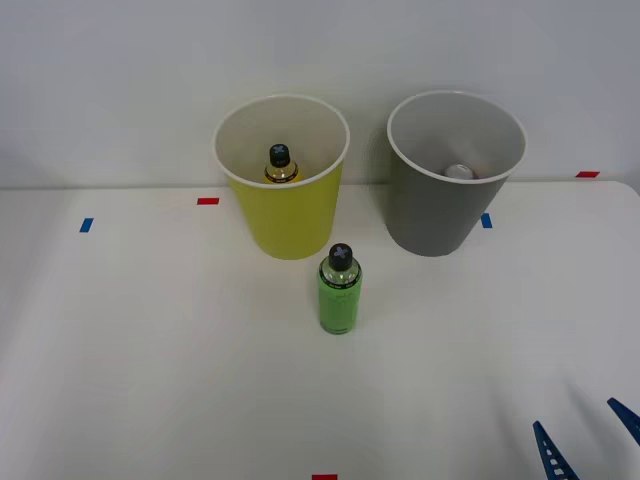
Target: Put cans in the gray bin, plastic bottles in the light green bin
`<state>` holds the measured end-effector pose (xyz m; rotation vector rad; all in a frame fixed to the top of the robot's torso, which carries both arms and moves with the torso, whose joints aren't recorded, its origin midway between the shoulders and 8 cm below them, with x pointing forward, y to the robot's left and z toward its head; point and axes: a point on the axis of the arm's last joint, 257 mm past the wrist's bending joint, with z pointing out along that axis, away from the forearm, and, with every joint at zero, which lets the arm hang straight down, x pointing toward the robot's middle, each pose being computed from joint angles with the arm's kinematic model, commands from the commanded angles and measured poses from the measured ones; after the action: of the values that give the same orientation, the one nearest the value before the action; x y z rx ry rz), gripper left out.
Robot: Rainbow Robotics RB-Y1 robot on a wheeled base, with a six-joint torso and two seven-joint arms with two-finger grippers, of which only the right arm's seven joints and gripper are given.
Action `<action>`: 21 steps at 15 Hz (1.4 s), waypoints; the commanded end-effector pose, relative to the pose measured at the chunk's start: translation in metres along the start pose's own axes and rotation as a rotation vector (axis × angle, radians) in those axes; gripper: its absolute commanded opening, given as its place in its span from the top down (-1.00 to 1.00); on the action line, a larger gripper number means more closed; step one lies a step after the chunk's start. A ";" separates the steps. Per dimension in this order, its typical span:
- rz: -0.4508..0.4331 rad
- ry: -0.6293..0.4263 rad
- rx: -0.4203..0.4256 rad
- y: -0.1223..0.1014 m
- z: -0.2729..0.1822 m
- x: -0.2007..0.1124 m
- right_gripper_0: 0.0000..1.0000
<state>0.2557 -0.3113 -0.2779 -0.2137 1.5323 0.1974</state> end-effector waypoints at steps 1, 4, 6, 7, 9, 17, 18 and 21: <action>0.000 0.000 0.000 0.000 0.000 0.000 -1.00; 0.000 0.000 0.000 0.000 0.000 0.000 -1.00; 0.000 0.000 0.000 0.000 0.000 0.000 -1.00; 0.000 0.000 0.000 0.000 0.000 0.000 -1.00; 0.000 0.000 0.000 0.000 0.000 0.000 -1.00; 0.000 0.000 0.000 0.000 0.000 0.000 -1.00; 0.000 0.000 0.000 0.000 0.000 0.000 -1.00; 0.000 0.000 0.000 0.000 0.000 0.000 -1.00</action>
<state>0.2557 -0.3113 -0.2779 -0.2137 1.5323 0.1975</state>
